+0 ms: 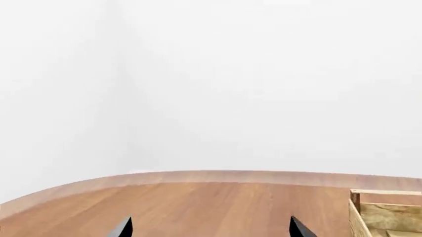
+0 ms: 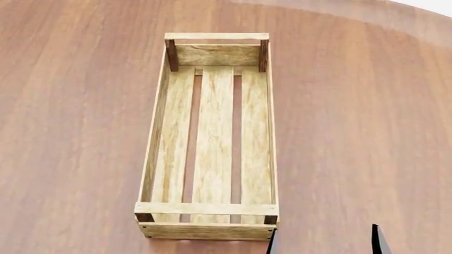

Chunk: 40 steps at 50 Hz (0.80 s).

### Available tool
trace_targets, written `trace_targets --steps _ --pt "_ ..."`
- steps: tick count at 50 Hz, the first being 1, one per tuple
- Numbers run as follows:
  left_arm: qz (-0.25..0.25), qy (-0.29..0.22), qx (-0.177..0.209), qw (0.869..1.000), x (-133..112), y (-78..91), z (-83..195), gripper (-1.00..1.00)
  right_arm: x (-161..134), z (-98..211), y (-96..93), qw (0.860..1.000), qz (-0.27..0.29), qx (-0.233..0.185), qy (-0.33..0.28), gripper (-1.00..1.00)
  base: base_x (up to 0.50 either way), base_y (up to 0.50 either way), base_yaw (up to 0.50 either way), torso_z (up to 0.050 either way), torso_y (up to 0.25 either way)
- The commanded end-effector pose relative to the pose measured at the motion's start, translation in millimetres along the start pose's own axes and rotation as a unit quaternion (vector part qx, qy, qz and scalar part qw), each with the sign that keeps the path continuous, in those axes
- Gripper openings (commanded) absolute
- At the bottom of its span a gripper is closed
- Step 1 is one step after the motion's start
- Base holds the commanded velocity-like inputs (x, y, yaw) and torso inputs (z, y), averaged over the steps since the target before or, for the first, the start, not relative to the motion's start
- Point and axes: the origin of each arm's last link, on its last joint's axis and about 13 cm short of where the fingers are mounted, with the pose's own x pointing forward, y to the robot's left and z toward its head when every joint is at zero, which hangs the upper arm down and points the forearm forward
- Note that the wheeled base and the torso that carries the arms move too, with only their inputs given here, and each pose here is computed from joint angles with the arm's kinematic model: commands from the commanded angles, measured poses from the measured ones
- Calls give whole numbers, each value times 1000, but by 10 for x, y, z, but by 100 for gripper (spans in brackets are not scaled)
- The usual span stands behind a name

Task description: Stack the right bowl on the left bowl and place them in the tray.

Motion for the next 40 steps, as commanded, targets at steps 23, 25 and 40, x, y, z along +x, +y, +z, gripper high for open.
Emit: trace_targets --steps 23,25,40 --pt "-103 214 -41 971 162 249 -266 100 -2 -18 -6 1000 -1 -10 1 100 0 0 0 0 0" --pt "-101 220 -39 969 158 270 -292 100 -4 -20 -6 1000 -1 -9 1 100 0 0 0 0 0" --pt "-112 268 -50 956 141 293 -419 100 -11 -24 2 1000 -1 -9 2 100 0 0 0 0 0"
